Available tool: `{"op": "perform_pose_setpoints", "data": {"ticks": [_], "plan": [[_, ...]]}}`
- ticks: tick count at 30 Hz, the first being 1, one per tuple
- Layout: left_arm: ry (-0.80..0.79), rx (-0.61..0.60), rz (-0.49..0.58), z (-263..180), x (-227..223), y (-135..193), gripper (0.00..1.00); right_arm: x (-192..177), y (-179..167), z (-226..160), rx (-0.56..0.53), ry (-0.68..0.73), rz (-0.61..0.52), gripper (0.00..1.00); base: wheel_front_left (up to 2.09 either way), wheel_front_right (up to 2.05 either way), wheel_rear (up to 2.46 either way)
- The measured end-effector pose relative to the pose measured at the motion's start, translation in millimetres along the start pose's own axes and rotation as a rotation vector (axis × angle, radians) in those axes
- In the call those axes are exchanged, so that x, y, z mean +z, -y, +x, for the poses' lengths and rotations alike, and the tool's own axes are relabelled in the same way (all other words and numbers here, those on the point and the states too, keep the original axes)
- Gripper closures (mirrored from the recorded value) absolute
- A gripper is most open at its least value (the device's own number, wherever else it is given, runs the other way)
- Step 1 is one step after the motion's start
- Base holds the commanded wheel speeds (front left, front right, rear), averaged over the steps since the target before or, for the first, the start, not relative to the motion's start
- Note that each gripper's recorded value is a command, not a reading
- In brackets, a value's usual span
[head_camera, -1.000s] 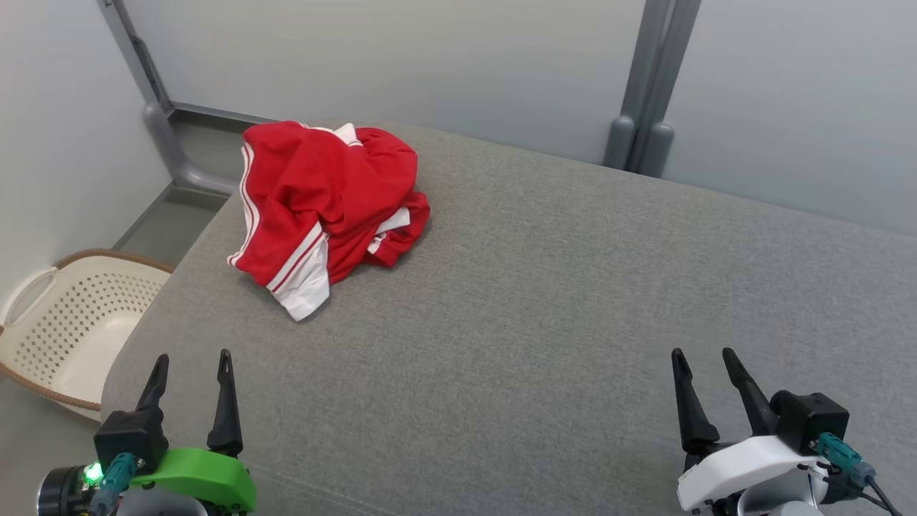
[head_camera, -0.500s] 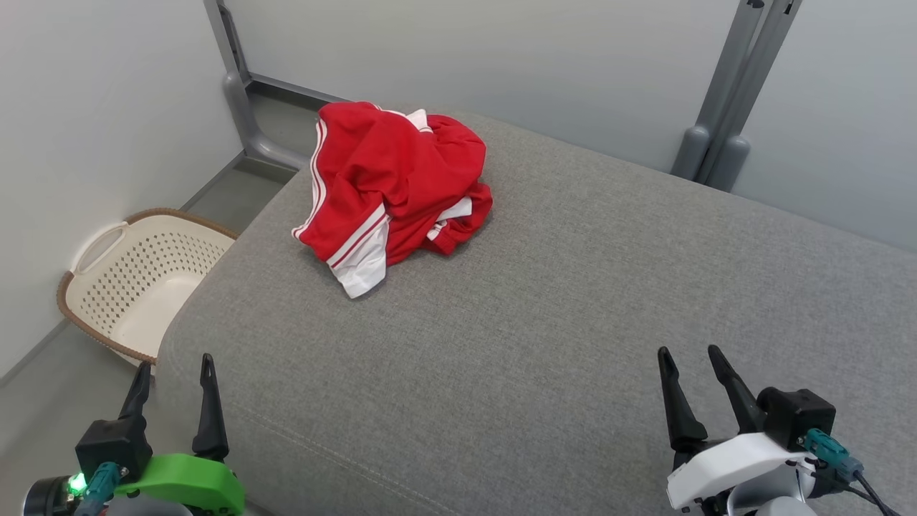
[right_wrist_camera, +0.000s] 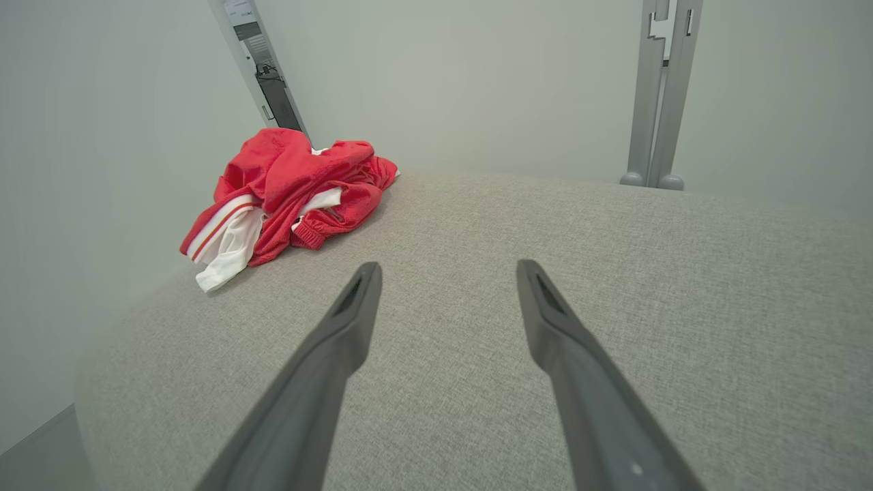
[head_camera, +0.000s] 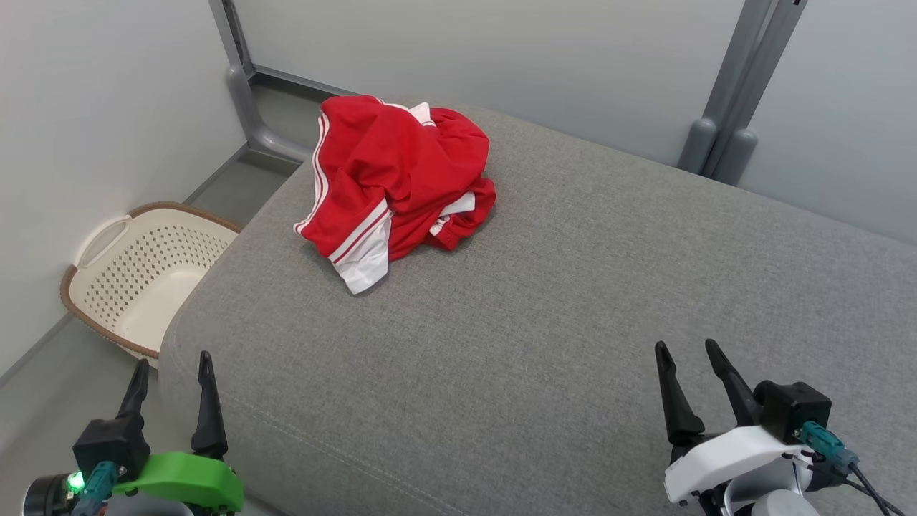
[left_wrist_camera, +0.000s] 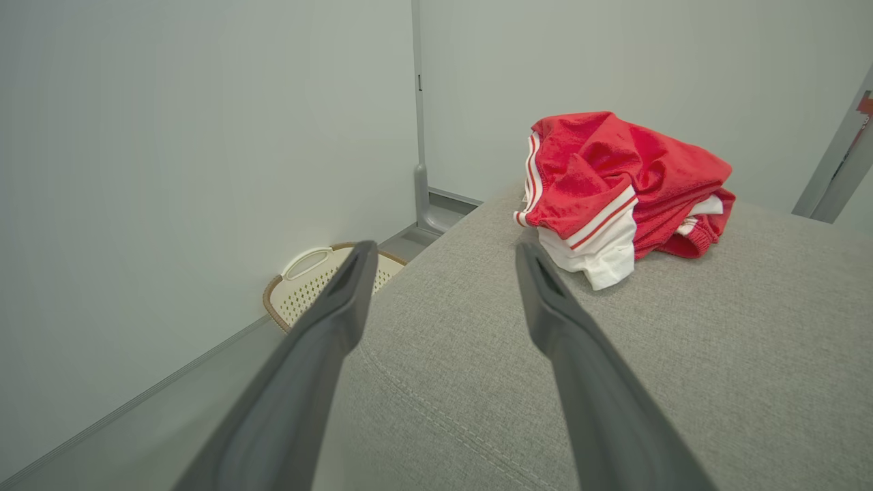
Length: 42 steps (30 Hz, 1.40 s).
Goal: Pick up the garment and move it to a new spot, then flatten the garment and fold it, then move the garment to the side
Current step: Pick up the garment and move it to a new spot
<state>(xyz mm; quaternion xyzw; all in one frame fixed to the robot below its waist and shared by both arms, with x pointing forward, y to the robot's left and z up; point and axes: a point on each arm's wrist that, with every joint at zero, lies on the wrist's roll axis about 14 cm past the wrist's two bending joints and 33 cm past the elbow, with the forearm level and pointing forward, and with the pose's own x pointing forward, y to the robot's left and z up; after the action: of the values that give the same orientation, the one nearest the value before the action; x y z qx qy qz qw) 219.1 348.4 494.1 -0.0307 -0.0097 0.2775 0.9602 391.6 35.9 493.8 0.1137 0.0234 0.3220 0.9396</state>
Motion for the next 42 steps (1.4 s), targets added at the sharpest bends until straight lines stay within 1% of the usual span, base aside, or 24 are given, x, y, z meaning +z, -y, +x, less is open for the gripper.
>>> {"op": "perform_pose_setpoints", "data": {"ticks": [3, 7, 12, 15, 19, 22, 27, 30, 34, 36, 38, 40, 42], "plan": [[0.006, -0.03, 0.008, 8.9, 5.1, 5.4, 0.0, -0.4, 6.4, -0.1, -0.016, 0.0, -0.005, 0.0, 0.0, 0.0, 0.0], [0.052, -0.055, 0.022, 29.8, 23.9, 10.7, 0.0, 3.5, 16.6, -0.1, -0.042, 0.012, -0.021, 0.0, 0.0, 0.0, 0.0], [0.135, -0.113, 0.037, 66.9, 57.2, 31.1, 0.0, 12.0, 36.3, 2.6, -0.089, 0.031, -0.043, 0.0, 0.0, 0.0, 0.0], [0.191, -0.153, 0.03, 96.7, 81.5, 48.7, 0.0, 17.9, 60.0, 2.4, -0.148, 0.045, -0.06, 0.0, 0.0, 0.0, 0.0], [0.263, -0.197, 0.053, 134.4, 112.5, 70.2, 0.0, 25.4, 86.6, 0.1, -0.214, 0.068, -0.074, 0.0, 0.0, 0.0, 0.0], [0.314, -0.242, 0.058, 164.6, 135.5, 94.4, 0.0, 30.6, 115.6, -7.9, -0.293, 0.088, -0.078, 0.0, 0.0, 0.0, 0.0], [0.324, -0.309, 0.063, 207.4, 148.1, 133.8, 0.0, 28.7, 159.3, -30.5, -0.422, 0.093, -0.088, 0.0, 0.0, 0.0, 0.0], [0.284, -0.336, 0.061, 233.5, 139.6, 154.0, 0.0, 25.9, 182.9, -46.2, -0.496, 0.089, -0.095, 0.0, 0.0, 0.0, 0.0], [0.175, -0.357, 0.056, 263.8, 104.9, 174.9, 0.0, 19.6, 206.3, -64.9, -0.572, 0.075, -0.103, 0.0, 0.0, 0.0, 0.0], [0.097, -0.362, 0.057, 275.4, 81.4, 182.2, 0.0, 17.2, 214.5, -72.8, -0.601, 0.067, -0.108, 0.0, 0.0, 0.0, 0.0], [-0.016, -0.366, 0.051, 284.0, 48.3, 189.4, 0.0, 13.4, 222.5, -81.2, -0.63, 0.056, -0.112, 0.0, 0.0, 0.0, 0.0], [-0.108, -0.367, 0.067, 287.4, 19.2, 192.9, 0.0, 10.1, 228.5, -87.5, -0.652, 0.046, -0.115, 0.0, 0.0, 0.0, 0.0], [-0.196, -0.363, 0.054, 289.1, -7.1, 195.6, 0.0, 6.2, 233.8, -94.0, -0.673, 0.032, -0.117, 0.0, 0.0, 0.0, 0.0]]}}
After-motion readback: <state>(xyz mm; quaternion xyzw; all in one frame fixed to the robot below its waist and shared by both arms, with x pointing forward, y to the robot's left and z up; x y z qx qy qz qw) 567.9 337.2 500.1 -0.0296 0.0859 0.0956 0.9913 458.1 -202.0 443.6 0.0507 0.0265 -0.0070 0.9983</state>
